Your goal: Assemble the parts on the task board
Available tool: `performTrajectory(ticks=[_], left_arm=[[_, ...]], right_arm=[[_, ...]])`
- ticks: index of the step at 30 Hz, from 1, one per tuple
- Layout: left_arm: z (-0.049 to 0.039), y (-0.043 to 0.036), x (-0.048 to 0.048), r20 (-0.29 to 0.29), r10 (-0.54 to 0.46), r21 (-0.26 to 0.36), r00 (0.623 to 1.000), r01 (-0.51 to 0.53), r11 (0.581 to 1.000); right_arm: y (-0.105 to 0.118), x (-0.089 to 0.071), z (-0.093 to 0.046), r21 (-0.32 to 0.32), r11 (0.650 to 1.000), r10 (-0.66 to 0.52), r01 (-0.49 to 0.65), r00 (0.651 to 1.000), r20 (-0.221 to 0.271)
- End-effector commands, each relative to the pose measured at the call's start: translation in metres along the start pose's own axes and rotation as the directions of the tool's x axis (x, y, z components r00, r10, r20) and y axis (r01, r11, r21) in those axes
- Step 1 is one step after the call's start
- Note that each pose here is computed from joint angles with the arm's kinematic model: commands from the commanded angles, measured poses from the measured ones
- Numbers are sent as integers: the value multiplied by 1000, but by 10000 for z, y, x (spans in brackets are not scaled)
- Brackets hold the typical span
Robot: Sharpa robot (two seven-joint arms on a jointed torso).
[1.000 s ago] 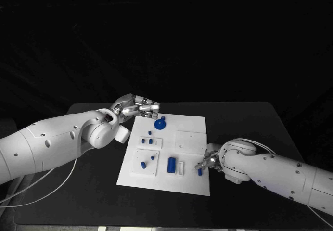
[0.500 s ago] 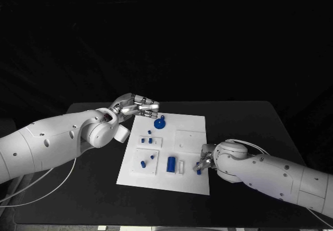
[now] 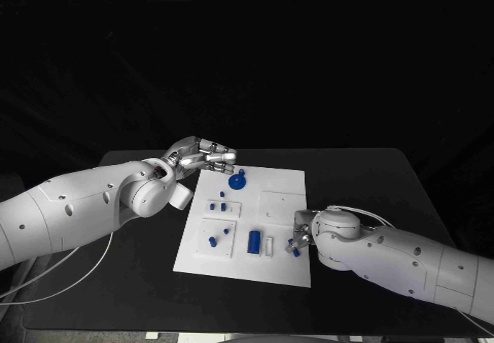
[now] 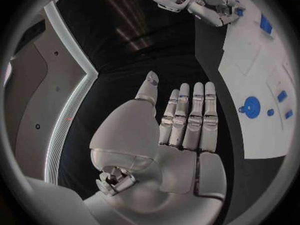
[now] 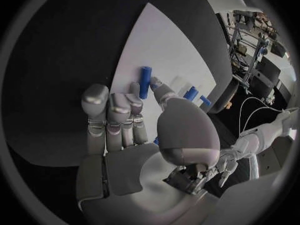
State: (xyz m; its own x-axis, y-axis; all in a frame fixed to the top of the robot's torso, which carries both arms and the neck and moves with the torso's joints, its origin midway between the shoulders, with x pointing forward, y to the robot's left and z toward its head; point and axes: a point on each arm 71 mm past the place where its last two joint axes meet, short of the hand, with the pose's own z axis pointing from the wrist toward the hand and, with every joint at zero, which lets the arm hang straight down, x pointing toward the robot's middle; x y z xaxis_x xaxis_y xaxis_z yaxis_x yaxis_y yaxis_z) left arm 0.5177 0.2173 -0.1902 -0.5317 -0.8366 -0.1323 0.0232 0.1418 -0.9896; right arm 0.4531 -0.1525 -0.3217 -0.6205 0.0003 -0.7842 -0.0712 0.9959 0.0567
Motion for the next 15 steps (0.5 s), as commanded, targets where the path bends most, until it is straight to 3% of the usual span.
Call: performTrajectory(ticks=[1,8,15], left_arm=[[5,-11,25,-18,-4,6,1000,4,1000],[-1,-7,16,-14,-3,2,1000,3,1000],[-7,-5,9,-12,-3,0,1000,3,1000]], right_arm=[[-113,296,41,65,997,-43,49,995,-88],[-153,354,37,70,994,91,-81,986,-142],[-242,391,28,97,968,244,-230,953,-178]])
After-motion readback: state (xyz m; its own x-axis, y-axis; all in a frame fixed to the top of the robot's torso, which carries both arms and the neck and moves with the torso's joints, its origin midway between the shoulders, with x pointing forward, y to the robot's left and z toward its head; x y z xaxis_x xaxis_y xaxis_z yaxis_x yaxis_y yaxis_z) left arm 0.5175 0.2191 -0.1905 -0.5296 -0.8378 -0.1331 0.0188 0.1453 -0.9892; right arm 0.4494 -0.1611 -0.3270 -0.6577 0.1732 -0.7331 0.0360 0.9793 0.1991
